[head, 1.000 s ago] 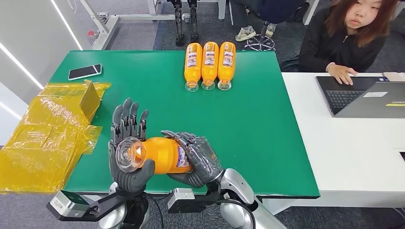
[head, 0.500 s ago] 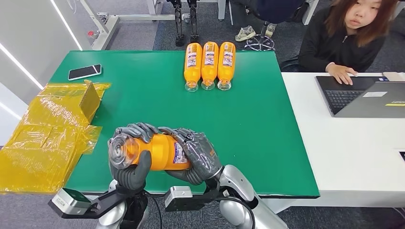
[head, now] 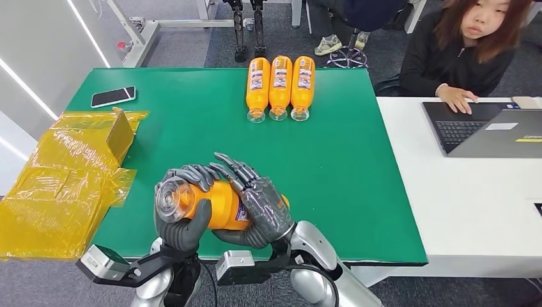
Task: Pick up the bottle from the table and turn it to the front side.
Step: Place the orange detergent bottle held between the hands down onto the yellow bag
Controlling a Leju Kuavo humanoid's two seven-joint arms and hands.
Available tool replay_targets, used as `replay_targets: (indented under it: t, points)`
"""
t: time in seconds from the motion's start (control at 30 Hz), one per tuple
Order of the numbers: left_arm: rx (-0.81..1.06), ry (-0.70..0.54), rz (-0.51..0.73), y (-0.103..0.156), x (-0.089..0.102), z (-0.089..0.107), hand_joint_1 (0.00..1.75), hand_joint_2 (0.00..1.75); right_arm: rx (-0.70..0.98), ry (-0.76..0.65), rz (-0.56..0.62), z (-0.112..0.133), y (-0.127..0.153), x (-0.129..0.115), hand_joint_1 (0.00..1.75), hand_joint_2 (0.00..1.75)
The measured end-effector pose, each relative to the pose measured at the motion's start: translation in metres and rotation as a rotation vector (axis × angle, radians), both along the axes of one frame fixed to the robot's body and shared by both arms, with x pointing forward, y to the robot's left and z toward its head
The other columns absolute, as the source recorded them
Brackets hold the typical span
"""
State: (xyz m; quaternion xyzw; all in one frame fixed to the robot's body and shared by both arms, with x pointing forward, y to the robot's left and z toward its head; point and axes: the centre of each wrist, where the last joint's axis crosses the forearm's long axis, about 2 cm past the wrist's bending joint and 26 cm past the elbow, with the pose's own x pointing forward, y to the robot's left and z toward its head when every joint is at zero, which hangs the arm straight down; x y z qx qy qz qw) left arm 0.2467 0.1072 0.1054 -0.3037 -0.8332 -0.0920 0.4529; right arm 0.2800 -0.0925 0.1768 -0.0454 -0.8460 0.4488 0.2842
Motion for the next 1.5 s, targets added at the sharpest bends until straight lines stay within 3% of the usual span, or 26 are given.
replay_targets:
  t: [0.17,0.3,0.6,0.77,0.97,1.13,1.3,1.5]
  points:
    - [0.020,0.007,0.030,0.001,0.002,-0.003,1.75,1.75,0.064,-0.024,0.001,0.002,0.001,-0.004,0.00,1.75]
    - [0.072,-0.001,0.135,0.007,0.010,-0.005,1.75,1.75,0.185,-0.070,0.004,0.003,0.003,-0.011,0.00,1.75]
    - [0.265,-0.122,0.494,0.064,0.064,0.008,1.75,1.75,0.273,-0.046,0.042,0.005,0.014,-0.015,0.00,1.75]
    - [0.544,-0.316,0.688,0.109,0.097,0.019,1.75,1.75,0.297,-0.019,0.063,0.002,0.016,-0.011,0.00,1.75]
    - [0.903,-0.446,0.762,0.153,0.127,0.034,1.75,1.75,0.322,-0.012,0.044,-0.004,0.015,-0.004,0.00,1.75]
    - [1.300,-0.433,0.764,0.174,0.144,0.034,1.68,1.75,0.322,0.000,0.008,-0.012,0.013,-0.002,0.00,1.75]
    - [1.734,-0.397,0.706,0.192,0.152,0.015,1.74,1.75,0.315,0.014,-0.015,-0.020,0.010,0.000,0.00,1.75]
    - [2.059,-0.217,0.637,0.234,0.146,-0.011,1.75,1.75,0.299,0.035,-0.039,-0.028,0.005,0.001,0.00,1.75]
